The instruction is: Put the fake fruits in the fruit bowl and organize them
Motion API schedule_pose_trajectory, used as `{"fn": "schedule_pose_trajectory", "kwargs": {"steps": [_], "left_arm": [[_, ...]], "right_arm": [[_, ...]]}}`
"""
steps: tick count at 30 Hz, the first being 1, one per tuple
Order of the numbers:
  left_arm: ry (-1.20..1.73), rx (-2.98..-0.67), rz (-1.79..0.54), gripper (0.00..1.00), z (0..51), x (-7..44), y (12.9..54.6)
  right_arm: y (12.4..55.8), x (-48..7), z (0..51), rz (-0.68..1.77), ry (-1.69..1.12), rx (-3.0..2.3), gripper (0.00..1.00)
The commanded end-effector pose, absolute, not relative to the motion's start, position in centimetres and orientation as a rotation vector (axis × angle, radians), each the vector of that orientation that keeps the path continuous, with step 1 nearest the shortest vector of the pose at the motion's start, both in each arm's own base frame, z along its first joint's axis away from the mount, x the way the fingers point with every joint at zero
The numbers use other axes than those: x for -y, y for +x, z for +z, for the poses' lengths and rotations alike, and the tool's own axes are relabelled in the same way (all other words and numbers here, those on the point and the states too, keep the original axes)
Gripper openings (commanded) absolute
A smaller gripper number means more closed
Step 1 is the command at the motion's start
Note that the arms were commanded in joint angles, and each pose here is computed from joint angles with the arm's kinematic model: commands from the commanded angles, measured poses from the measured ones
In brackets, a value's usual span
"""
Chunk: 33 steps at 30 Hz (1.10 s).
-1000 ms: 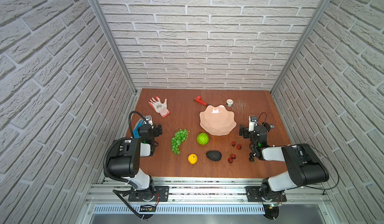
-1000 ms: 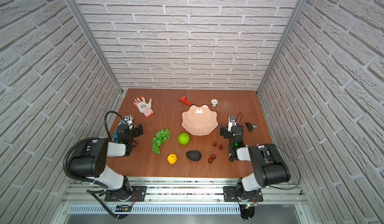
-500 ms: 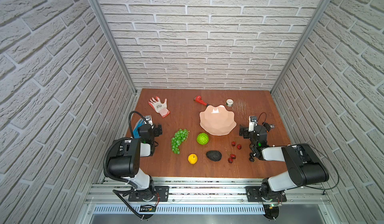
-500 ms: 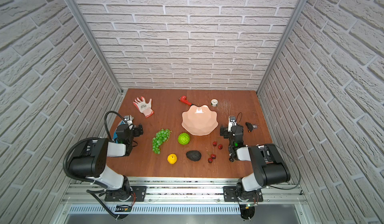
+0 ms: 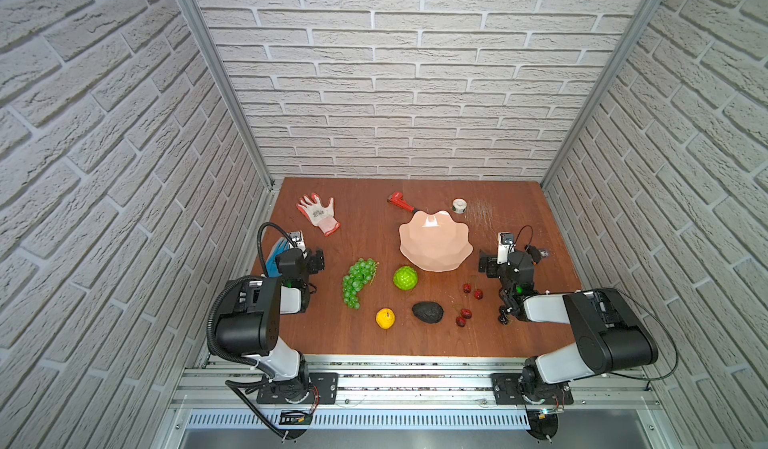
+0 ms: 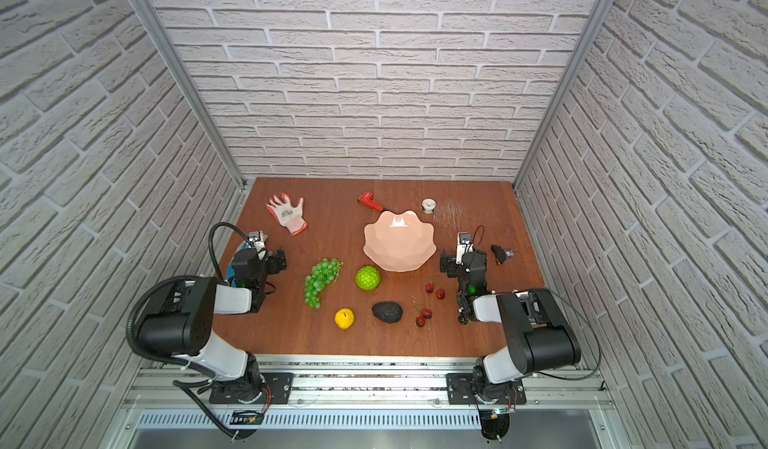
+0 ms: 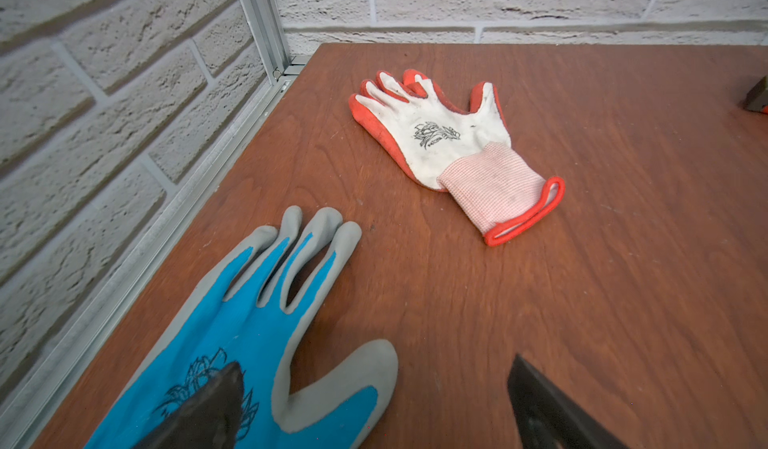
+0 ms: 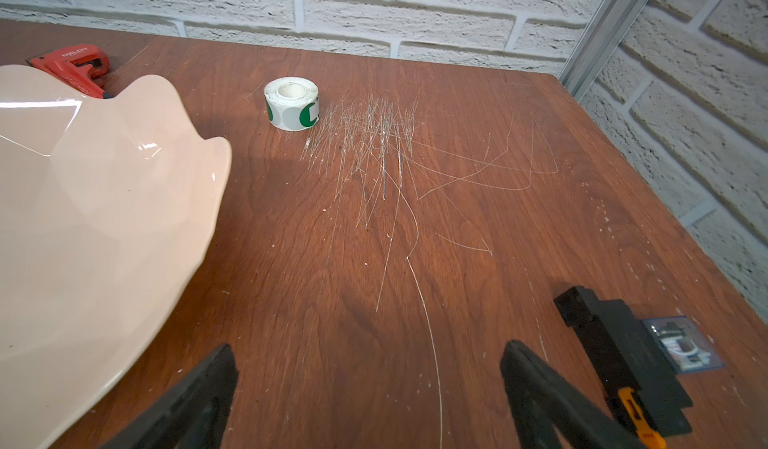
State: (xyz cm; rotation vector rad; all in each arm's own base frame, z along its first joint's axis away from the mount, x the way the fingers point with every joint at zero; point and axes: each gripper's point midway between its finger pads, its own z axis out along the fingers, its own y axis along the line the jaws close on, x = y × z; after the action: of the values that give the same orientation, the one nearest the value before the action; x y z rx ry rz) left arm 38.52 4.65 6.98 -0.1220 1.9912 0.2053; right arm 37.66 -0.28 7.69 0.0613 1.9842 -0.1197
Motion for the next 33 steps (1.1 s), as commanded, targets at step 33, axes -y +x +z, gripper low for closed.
{"fn": "schedule_pose_trajectory", "kwargs": {"steps": [33], "left_arm": [[0.011, -2.409, -0.115, 0.91, 17.7, 10.0, 31.3]], "right_arm": [[30.2, -13.9, 20.8, 0.331, -0.294, -2.369, 0.81]]}}
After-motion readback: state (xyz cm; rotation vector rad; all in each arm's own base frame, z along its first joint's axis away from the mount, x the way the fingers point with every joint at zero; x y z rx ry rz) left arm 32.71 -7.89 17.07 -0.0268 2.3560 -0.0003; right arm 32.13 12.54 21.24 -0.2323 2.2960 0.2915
